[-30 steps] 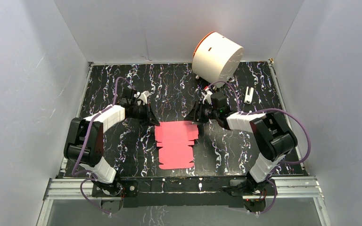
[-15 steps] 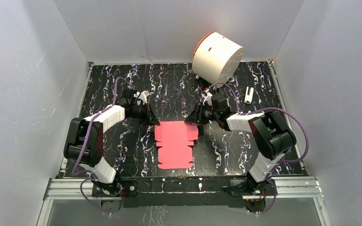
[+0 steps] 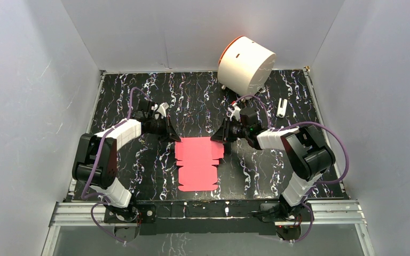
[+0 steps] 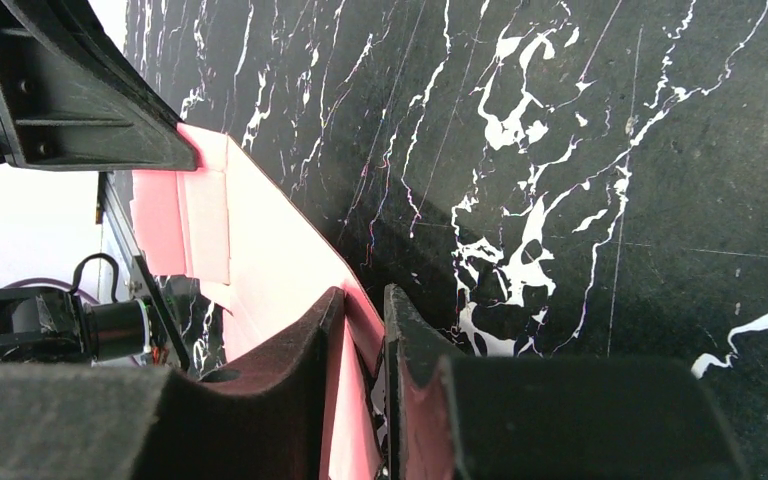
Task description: Fold the paper box
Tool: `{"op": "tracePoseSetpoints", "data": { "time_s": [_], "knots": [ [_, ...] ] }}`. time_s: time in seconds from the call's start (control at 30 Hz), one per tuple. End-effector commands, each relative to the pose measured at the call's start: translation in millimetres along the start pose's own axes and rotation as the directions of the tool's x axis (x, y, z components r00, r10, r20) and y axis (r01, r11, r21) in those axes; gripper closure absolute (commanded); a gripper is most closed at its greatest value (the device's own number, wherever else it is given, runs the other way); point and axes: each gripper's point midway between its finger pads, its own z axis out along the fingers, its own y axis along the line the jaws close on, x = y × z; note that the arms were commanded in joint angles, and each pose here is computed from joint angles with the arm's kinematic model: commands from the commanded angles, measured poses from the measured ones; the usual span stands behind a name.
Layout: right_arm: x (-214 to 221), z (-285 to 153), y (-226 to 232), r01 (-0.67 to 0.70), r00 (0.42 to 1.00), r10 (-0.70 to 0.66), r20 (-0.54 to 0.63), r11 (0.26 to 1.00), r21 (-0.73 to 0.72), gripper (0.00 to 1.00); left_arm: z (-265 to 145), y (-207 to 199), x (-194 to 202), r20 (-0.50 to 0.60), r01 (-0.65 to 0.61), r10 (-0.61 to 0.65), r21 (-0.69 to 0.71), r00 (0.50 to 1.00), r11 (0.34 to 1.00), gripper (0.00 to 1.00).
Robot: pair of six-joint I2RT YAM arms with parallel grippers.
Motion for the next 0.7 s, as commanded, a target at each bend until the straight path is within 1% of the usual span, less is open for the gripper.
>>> {"op": "tracePoseSetpoints", "data": {
  "time_s": [0.0,0.03,0.17,0.3,0.37,0.53,0.67],
  "knots": [
    [-7,-1,7,0.048,0.999,-0.047,0.021,0.998,-0.035,0.72,-11,-7,-1,0.021,-0.007,0.006,0.005,1.0,1.0,1.0],
    [-7,-1,6,0.05,0.999,-0.05,0.02,0.998,-0.032,0.73,-11,-6,0,0.021,-0.005,0.005,0.0,1.0,1.0,1.0],
    [-7,-2,7,0.063,0.998,-0.062,0.019,0.998,-0.027,0.84,-11,-2,0,0.021,0.007,-0.006,-0.022,1.0,1.0,1.0],
    [-11,-3,3,0.071,0.997,-0.071,0.016,0.997,0.009,0.88,-11,-3,-1,0.027,0.01,-0.01,-0.026,1.0,1.0,1.0],
    [-14,-2,1,0.082,0.997,-0.082,0.011,0.996,0.047,0.92,-13,-4,-2,0.034,0.013,-0.012,-0.029,0.999,1.0,0.99],
    [-22,-2,-11,0.121,0.993,-0.12,-0.016,0.972,0.2,0.93,-17,-11,-5,0.057,0.011,-0.01,-0.016,0.998,1.0,0.99],
    [-25,3,-16,0.175,0.985,-0.165,-0.058,0.929,0.327,0.93,-14,-15,-2,0.052,0.019,-0.018,-0.011,0.998,1.0,0.98]
  ]
}}
